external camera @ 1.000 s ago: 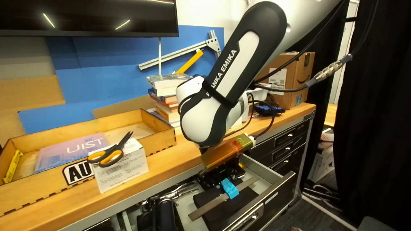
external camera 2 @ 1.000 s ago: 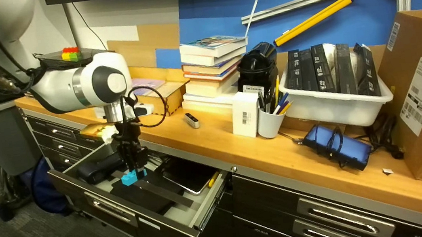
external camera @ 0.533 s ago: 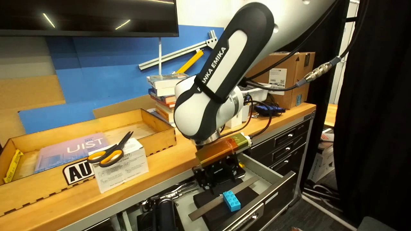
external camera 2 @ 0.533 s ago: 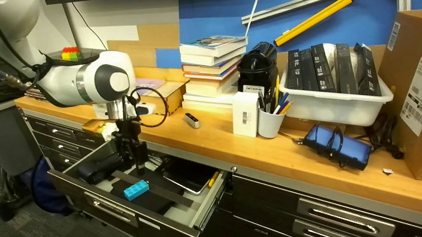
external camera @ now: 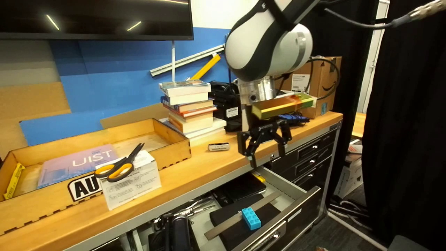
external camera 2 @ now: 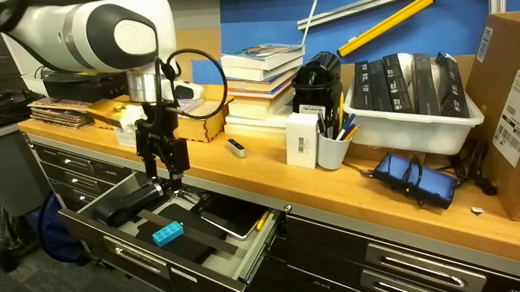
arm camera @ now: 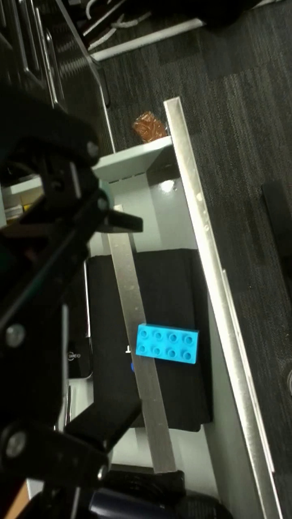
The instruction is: Put the blue object into the drawer and close the drawer.
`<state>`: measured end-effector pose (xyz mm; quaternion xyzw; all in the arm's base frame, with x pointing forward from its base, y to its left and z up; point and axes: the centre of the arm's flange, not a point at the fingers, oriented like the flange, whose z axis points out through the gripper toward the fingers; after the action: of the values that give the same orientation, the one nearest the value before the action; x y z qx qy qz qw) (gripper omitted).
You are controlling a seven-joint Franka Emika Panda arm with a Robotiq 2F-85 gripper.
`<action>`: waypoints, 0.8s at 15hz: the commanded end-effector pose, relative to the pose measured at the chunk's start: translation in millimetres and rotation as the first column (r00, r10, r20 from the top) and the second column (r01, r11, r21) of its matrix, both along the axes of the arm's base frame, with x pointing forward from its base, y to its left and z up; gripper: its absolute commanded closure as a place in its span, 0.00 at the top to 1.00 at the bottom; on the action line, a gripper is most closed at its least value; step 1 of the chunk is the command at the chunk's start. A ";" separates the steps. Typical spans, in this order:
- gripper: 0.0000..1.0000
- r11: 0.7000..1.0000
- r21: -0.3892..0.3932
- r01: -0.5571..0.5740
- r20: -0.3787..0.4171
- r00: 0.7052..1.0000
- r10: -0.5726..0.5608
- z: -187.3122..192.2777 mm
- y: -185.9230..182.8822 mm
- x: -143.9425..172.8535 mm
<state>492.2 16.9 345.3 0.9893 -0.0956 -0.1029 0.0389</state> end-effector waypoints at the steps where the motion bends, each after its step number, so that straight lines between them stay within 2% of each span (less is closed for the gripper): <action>1: 1.00 0.999 0.049 0.003 -0.005 1.000 -0.003 13.2 -39.0 -56.0; 2: 1.00 0.997 0.079 0.014 -0.031 0.999 -0.012 13.3 -46.2 -63.1; 3: 1.00 0.999 0.031 0.013 -0.022 1.000 -0.012 6.2 -34.2 -35.3; 7: 1.00 0.999 0.035 0.017 -0.032 0.999 -0.016 2.0 -38.1 -39.8; 12: 1.00 0.998 0.059 0.004 -0.113 0.994 0.003 -57.1 -34.1 -31.1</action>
<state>453.0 -20.2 318.6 0.9844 -0.0992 -0.1434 0.0238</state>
